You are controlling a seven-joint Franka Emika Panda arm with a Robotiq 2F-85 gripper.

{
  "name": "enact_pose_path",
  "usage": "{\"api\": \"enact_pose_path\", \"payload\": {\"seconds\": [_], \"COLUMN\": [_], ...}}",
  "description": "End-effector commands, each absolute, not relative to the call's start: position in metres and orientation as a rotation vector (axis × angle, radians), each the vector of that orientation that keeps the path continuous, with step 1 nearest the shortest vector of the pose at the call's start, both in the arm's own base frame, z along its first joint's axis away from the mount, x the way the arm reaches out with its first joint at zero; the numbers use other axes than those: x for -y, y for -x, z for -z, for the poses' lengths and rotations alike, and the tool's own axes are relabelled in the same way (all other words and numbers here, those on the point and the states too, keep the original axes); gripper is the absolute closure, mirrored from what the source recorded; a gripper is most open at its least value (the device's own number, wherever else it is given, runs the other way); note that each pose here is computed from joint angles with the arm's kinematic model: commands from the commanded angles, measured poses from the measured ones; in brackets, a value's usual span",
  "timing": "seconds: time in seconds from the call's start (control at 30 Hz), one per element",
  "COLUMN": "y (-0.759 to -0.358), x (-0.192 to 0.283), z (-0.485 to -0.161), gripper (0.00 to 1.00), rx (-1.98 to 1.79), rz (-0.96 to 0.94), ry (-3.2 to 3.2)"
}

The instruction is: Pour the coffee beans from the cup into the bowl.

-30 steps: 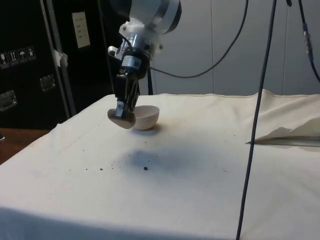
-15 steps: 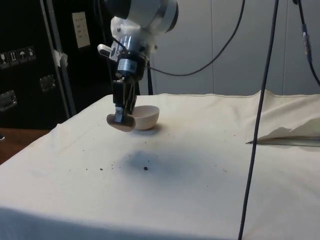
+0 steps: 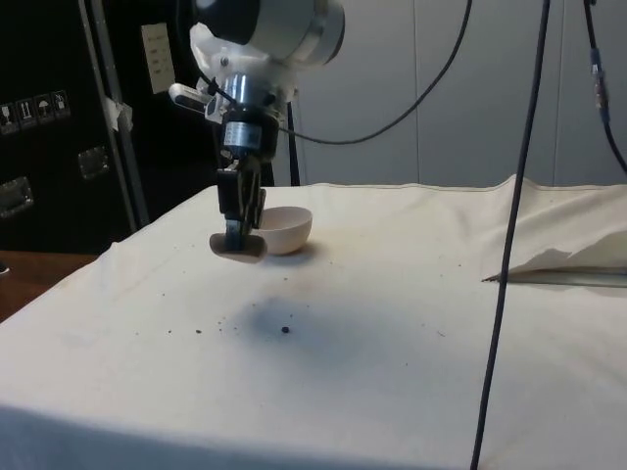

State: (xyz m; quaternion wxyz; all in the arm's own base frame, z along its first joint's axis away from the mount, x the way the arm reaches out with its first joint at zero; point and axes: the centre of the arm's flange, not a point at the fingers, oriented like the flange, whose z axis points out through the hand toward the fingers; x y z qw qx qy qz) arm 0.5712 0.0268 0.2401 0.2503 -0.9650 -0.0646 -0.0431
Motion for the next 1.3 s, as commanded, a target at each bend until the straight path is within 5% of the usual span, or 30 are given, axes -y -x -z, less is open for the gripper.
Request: {"api": "enact_pose_path", "payload": {"seconds": [0.0,1.27], "y": [-0.571,-0.588], "x": [-0.03,-0.077], "z": [-0.239,-0.235], "gripper": [0.95,0.95], "rx": [0.172,0.306], "rz": [0.112,0.202], "ry": [2.651,2.809]}}
